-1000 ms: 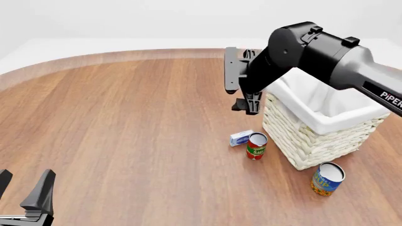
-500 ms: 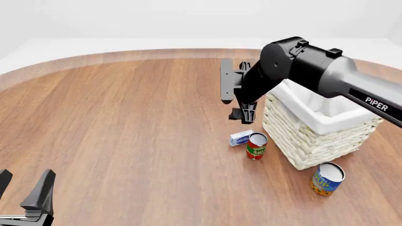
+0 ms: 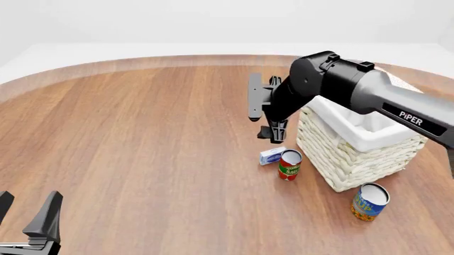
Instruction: Pick up the alphabet soup and the cream cheese box, and put them in the basket.
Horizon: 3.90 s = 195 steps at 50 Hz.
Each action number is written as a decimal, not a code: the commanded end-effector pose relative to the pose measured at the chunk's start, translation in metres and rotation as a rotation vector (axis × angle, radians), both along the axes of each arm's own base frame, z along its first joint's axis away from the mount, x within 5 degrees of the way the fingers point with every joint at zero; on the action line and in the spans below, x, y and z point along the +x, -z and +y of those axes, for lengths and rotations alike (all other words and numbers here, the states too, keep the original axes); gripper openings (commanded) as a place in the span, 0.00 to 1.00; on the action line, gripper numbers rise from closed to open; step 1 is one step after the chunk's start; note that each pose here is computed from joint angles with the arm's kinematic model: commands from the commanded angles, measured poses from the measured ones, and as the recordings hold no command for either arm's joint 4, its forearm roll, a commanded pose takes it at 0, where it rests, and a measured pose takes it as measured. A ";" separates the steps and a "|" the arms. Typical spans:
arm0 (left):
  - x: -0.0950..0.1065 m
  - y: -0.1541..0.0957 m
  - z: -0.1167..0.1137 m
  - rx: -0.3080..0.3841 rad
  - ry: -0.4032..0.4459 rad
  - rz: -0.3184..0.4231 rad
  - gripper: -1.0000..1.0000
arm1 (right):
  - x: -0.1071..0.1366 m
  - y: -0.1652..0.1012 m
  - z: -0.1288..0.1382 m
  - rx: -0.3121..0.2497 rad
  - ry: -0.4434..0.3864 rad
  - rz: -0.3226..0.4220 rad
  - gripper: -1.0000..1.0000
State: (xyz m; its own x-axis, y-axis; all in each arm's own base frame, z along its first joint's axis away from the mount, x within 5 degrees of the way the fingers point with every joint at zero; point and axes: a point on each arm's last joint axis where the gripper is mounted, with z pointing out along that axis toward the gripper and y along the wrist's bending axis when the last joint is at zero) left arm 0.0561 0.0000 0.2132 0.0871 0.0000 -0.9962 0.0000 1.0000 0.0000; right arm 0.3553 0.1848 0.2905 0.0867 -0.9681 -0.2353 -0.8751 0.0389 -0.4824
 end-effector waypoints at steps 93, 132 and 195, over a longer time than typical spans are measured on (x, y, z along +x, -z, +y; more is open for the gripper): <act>0.000 -0.001 0.000 0.000 0.000 0.001 1.00 | 0.002 0.065 -0.002 -0.022 0.024 0.064 1.00; 0.000 -0.001 0.000 0.000 0.000 0.001 1.00 | 0.021 0.095 0.000 -0.031 0.057 0.103 1.00; 0.000 -0.001 0.000 0.000 0.000 0.001 1.00 | 0.029 0.138 -0.001 -0.027 0.126 0.165 1.00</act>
